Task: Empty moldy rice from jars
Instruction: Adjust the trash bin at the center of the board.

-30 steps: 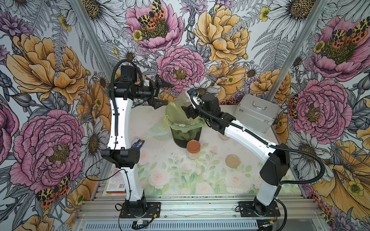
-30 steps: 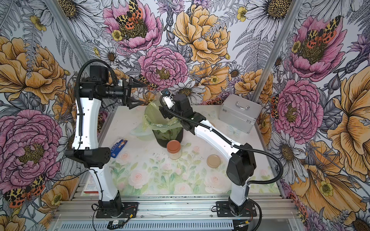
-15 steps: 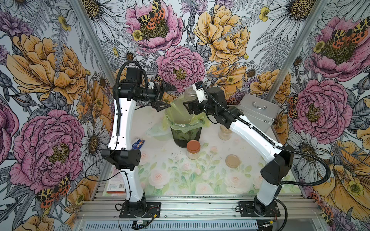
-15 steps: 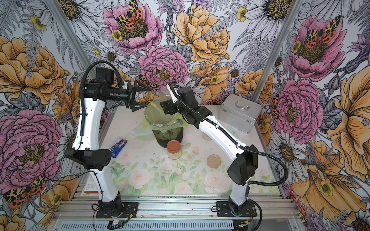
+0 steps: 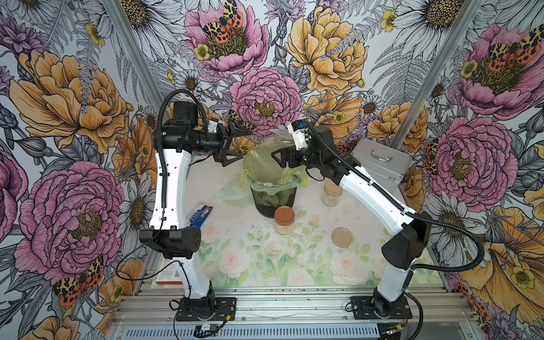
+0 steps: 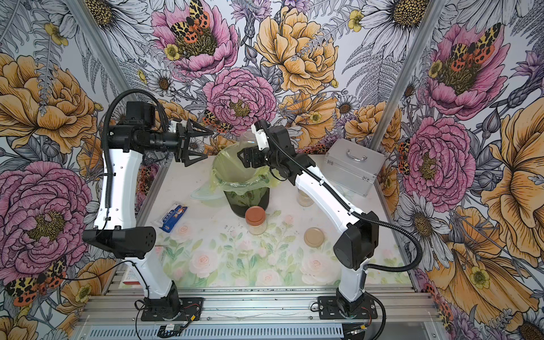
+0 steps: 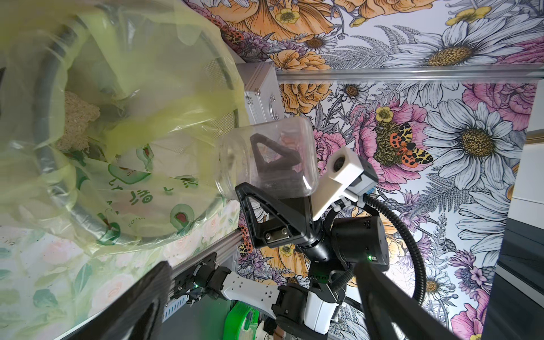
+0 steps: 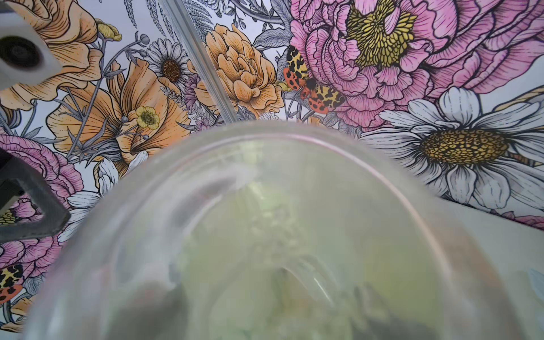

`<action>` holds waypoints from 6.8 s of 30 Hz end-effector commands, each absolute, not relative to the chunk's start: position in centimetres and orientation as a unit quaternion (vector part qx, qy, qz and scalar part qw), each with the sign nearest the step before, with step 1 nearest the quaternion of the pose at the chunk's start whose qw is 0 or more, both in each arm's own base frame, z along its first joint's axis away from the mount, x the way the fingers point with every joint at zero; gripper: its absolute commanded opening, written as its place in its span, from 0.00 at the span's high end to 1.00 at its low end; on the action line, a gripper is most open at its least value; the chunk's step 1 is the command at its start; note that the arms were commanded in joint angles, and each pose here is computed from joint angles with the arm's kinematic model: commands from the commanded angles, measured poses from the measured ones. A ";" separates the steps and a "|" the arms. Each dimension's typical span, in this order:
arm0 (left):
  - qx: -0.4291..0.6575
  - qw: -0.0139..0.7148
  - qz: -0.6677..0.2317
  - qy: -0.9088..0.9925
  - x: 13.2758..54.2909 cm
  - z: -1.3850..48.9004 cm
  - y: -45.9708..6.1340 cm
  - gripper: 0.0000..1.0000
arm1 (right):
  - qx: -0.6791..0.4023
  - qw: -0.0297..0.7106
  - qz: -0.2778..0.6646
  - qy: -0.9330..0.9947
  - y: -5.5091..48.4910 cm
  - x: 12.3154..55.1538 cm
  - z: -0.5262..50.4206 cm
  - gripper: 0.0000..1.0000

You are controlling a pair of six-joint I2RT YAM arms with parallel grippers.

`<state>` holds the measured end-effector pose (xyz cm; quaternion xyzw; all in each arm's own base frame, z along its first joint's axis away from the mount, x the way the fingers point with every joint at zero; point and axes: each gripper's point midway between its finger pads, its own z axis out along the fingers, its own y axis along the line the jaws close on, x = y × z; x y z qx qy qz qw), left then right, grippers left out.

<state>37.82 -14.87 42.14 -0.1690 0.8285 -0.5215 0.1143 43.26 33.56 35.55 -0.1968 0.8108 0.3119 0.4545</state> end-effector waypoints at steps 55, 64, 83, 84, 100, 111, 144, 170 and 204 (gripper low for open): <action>-0.132 0.172 -0.516 0.828 36.1 44.0 -14.0 0.01 | -0.294 0.520 0.258 0.759 38.8 38.9 39.9 1.00; -0.080 0.221 -0.466 0.853 36.0 42.7 -13.8 0.02 | -0.290 0.514 0.287 0.755 38.5 37.9 41.1 1.00; 0.037 0.334 -0.360 0.870 34.5 44.7 -17.9 0.01 | -0.263 0.460 0.354 0.771 38.0 36.3 41.5 1.00; 0.045 0.338 -0.353 0.871 34.3 44.6 -18.3 0.01 | -0.262 0.460 0.354 0.771 37.9 36.4 41.4 1.00; 0.112 0.338 -0.274 0.894 32.8 41.1 -20.8 0.01 | -0.263 0.456 0.357 0.771 37.6 36.1 41.6 1.00; 0.113 0.330 -0.246 0.904 33.8 39.0 -20.4 0.03 | -0.266 0.465 0.359 0.764 37.0 35.5 42.7 1.00; 0.085 0.310 -0.306 0.896 35.3 37.1 -22.3 0.01 | -0.281 0.497 0.352 0.742 36.3 35.1 45.3 1.00; 0.069 0.280 -0.407 0.867 35.4 36.2 -25.1 0.25 | -0.280 0.519 0.334 0.735 36.2 35.9 46.2 1.00; -0.011 0.252 -0.460 0.851 36.1 38.0 -24.8 1.00 | -0.270 0.536 0.318 0.734 35.8 36.6 46.9 0.14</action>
